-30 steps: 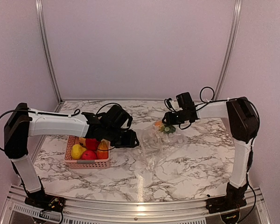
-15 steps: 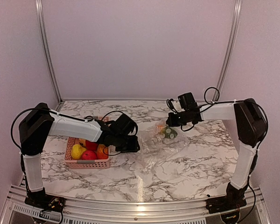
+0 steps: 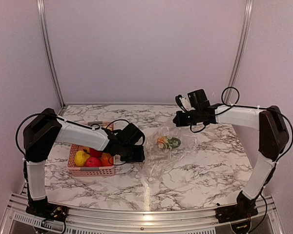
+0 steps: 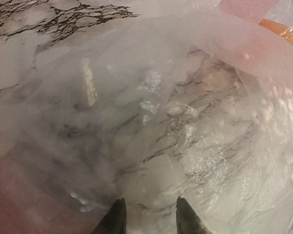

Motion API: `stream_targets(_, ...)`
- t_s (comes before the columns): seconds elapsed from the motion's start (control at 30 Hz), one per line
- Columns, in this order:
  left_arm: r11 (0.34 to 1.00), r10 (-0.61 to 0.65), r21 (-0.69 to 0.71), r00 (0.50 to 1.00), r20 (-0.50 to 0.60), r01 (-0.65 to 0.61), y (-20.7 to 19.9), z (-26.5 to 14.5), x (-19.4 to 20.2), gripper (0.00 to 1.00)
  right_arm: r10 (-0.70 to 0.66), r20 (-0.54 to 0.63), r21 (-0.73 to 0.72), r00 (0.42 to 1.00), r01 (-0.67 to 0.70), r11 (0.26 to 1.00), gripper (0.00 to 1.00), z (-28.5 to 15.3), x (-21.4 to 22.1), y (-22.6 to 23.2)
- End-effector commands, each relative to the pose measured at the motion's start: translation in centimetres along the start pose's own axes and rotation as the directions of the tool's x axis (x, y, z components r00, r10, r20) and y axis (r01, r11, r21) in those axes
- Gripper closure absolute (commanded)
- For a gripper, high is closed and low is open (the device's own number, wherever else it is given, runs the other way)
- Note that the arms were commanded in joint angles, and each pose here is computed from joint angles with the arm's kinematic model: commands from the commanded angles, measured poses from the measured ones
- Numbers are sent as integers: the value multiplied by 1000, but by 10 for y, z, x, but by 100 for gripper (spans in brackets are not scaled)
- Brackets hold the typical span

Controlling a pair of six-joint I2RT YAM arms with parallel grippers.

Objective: Open the zip-top bag and remove the fake food
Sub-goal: Adjust the fake fruit in the zipper food storage bag.

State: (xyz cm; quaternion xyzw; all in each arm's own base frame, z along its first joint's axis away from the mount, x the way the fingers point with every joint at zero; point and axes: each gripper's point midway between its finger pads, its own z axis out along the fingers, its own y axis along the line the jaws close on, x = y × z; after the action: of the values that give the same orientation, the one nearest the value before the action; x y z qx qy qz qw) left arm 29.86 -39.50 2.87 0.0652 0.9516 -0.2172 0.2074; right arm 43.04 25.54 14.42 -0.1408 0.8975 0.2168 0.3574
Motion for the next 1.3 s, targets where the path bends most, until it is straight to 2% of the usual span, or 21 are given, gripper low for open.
stream_targets(0.0,999,-5,-31,1000,-10,5,11,9,10,64,1,62,-1,998,-1,1000,100,-24,-28,14)
stream_targets(0.3,999,-7,-33,1000,-16,7,13,10,13,63,-7,105,24,994,4,1000,100,-46,-43,16)
stream_targets(0.67,1000,10,7,1000,7,-10,1,-1,4,60,11,15,126,1000,-12,992,99,-34,-6,-9)
stream_targets(0.77,1000,16,20,1000,17,-17,-4,-7,1,59,11,-9,153,1000,-9,988,86,-32,6,-14)
stream_targets(0.87,999,20,32,999,28,-21,-9,-14,-4,59,12,-12,193,1000,-10,981,69,-34,10,-20)
stream_targets(0.93,999,24,44,999,37,-26,-14,-19,-7,59,2,-12,219,1000,0,976,62,-38,10,-20)
stream_targets(1.27,995,40,91,997,59,-45,-36,-32,-20,54,-33,-27,340,999,40,939,43,-60,16,-26)
